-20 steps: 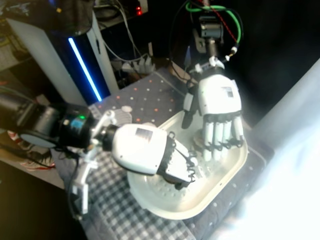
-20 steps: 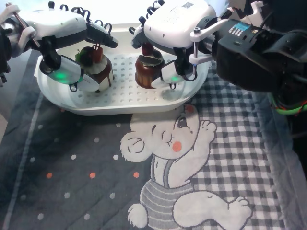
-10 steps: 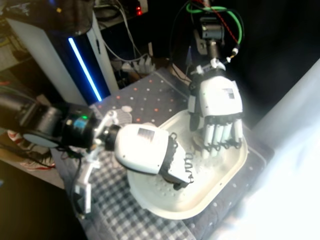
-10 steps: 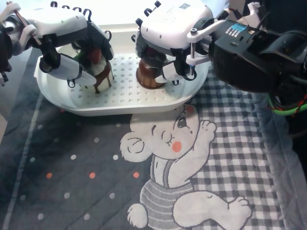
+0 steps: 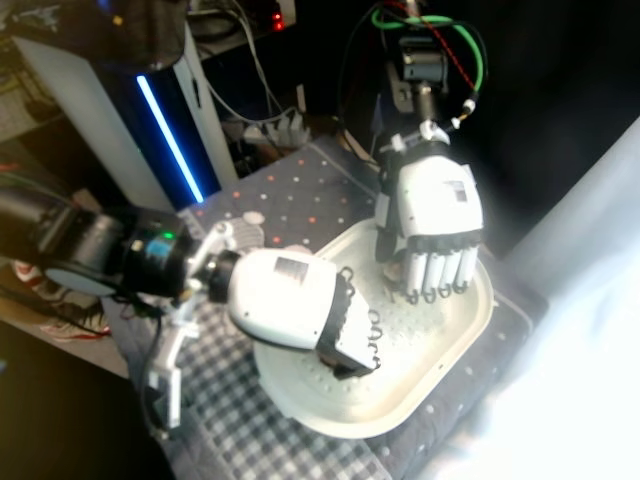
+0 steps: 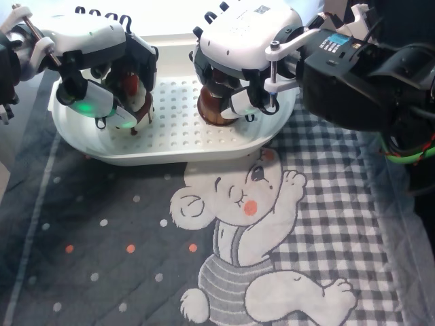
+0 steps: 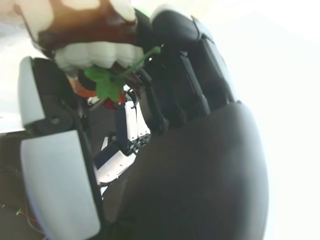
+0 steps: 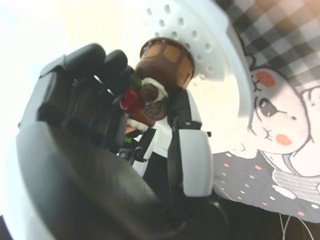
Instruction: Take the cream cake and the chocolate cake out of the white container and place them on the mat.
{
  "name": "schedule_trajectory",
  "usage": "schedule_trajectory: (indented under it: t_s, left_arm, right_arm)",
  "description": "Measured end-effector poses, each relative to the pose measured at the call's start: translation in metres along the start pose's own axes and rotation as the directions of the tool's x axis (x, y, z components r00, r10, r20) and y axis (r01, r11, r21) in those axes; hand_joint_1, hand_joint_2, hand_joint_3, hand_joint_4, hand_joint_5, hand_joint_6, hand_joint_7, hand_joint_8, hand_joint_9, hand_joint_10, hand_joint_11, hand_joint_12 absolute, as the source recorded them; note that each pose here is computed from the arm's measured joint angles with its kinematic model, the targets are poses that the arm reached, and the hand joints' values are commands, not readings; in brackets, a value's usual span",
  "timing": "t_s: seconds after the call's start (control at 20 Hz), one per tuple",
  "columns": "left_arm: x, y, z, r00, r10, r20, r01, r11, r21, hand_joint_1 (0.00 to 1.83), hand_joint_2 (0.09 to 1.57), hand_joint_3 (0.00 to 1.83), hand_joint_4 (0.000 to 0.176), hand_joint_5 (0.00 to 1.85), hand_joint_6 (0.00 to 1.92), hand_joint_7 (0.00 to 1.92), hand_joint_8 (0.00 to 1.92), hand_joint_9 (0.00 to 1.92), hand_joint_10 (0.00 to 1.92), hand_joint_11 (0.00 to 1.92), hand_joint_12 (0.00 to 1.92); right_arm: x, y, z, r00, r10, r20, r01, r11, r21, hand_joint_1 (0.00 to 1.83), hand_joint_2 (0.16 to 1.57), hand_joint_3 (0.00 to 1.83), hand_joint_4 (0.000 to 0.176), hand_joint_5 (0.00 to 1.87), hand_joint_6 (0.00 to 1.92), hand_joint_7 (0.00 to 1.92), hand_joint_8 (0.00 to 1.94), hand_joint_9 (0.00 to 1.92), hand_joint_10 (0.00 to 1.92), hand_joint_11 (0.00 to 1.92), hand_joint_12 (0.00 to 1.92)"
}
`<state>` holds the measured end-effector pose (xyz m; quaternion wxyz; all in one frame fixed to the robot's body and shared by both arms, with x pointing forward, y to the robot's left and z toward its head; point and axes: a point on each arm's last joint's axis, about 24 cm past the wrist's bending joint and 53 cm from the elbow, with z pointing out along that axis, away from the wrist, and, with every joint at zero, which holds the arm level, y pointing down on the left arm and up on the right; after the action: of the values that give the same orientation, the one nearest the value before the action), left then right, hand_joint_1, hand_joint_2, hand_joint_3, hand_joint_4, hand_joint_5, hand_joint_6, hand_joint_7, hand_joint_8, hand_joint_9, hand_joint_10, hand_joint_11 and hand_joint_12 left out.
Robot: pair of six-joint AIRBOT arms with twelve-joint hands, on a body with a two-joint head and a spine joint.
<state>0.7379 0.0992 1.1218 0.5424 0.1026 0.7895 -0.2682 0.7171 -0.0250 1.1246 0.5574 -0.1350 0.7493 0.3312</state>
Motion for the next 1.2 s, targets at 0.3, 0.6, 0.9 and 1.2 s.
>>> schedule_trajectory:
  t_s: [0.3, 0.6, 0.9, 1.2]
  left_arm:
    - [-0.015, -0.005, 0.003, 0.9996, 0.012, 0.026, -0.012, 0.9999, 0.008, 1.35, 1.21, 0.0, 0.0, 0.73, 1.24, 0.77, 1.28, 0.75, 1.5, 0.55, 1.48]
    - [-0.043, -0.038, -0.022, 0.9904, 0.062, 0.123, -0.074, 0.9933, 0.089, 1.36, 1.19, 0.0, 0.0, 0.76, 1.02, 0.83, 1.29, 0.86, 1.52, 0.77, 1.65]
    - [-0.054, -0.07, -0.058, 0.9745, 0.112, 0.195, -0.145, 0.9759, 0.163, 1.36, 1.17, 0.0, 0.0, 0.76, 1.15, 0.88, 1.14, 0.87, 1.39, 0.78, 1.52]
    - [-0.053, -0.087, -0.107, 0.9599, 0.121, 0.253, -0.176, 0.963, 0.205, 1.36, 1.17, 0.0, 0.0, 0.75, 1.18, 0.87, 1.11, 0.91, 1.35, 0.82, 1.45]
  right_arm:
    - [-0.002, 0.002, -0.002, 1.0, 0.0, 0.007, 0.0, 1.0, -0.006, 1.21, 1.15, 0.0, 0.0, 0.97, 0.99, 0.86, 1.23, 0.77, 1.18, 0.55, 1.73]
    - [-0.037, 0.012, -0.03, 0.993, -0.001, 0.117, 0.007, 0.999, -0.044, 1.21, 1.14, 0.0, 0.006, 0.97, 0.99, 0.91, 1.16, 0.88, 1.03, 0.66, 1.59]
    - [-0.059, 0.067, -0.064, 0.977, 0.005, 0.215, 0.033, 0.985, -0.172, 1.25, 1.12, 0.0, 0.0, 0.92, 0.94, 1.02, 1.13, 0.96, 1.24, 0.81, 1.68]
    - [-0.092, 0.081, -0.114, 0.941, 0.014, 0.339, 0.06, 0.977, -0.205, 1.24, 1.19, 0.0, 0.0, 0.87, 0.85, 0.84, 1.53, 1.05, 1.75, 1.02, 1.9]
